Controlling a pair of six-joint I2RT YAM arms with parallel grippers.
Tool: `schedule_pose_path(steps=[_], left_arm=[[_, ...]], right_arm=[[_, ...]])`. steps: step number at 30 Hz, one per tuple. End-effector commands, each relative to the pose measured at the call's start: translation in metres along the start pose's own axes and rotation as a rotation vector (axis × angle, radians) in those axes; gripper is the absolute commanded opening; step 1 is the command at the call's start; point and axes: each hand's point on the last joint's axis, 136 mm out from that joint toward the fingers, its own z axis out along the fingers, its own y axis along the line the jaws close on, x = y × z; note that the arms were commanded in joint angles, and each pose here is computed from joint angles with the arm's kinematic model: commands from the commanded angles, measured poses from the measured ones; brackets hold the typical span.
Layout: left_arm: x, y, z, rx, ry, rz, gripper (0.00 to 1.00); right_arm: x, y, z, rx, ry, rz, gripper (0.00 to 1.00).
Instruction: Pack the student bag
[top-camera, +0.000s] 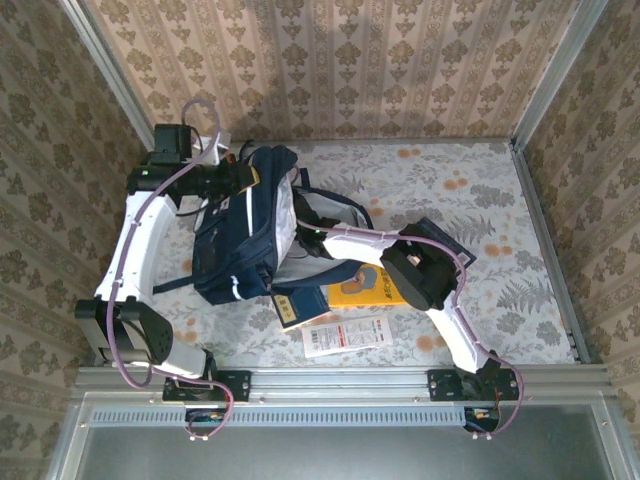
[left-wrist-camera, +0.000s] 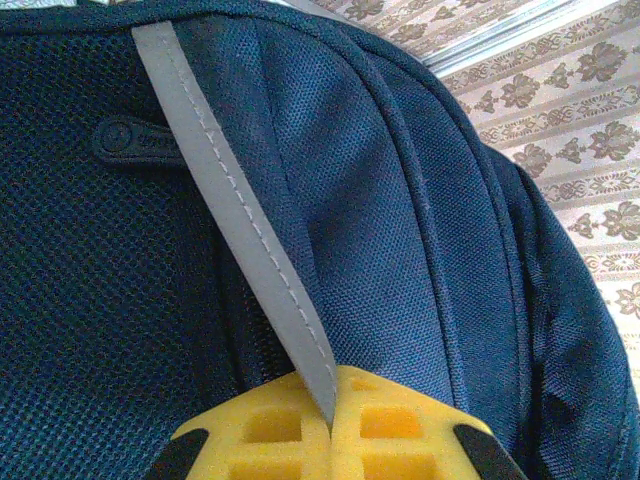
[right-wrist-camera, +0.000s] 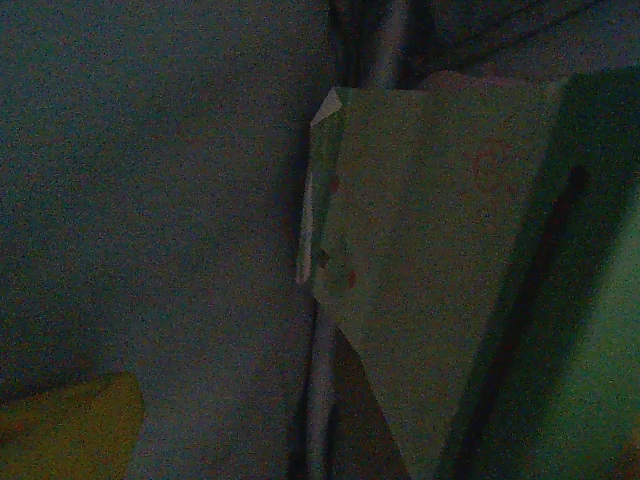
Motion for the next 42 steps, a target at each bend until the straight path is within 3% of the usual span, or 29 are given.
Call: schedule_pose_path(steps=[1,6,14,20,23,28,32,39,42], left_arm=[[-0.012,-0.019,-0.019,0.047,-0.081,0.059,0.00],[-0.012,-0.013,-0.022,0.028,-0.096,0.046,0.00],[-0.018,0.001,-0.026,-0.014,-0.120,0.011,0.00],[-0.030,0.008,-0.019,-0.010,-0.137,-0.027,0.00],[-0.036,0.015,-0.014,-0.022,-0.146,-0.041,0.00],[-0.047,0.037,0.001,-0.068,-0.146,-0.058,0.00],[-0.061,0.056,0.018,-0.105,-0.128,-0.067,0.00],[-0.086,0.085,0.048,-0.184,-0.093,-0.062,0.04],[-0.084,0.094,0.059,-0.209,-0.072,-0.069,0.18]], right_arm=[[-0.017,0.026,-0.028,-0.001,-0.057,-0.102,0.97],[-0.023,0.022,-0.043,-0.067,-0.080,-0.059,0.97],[-0.044,0.029,-0.082,-0.199,-0.145,-0.046,0.87],[-0.051,0.015,-0.113,-0.104,-0.216,-0.077,0.85],[-0.052,-0.003,-0.126,0.016,-0.233,-0.075,0.86],[-0.060,-0.035,-0.177,0.211,-0.358,-0.077,0.85],[-0.063,-0.031,-0.218,0.269,-0.408,-0.164,0.85],[-0.036,-0.036,-0.256,0.340,-0.323,-0.270,0.82],[-0.019,-0.046,-0.266,0.367,-0.261,-0.306,0.80]])
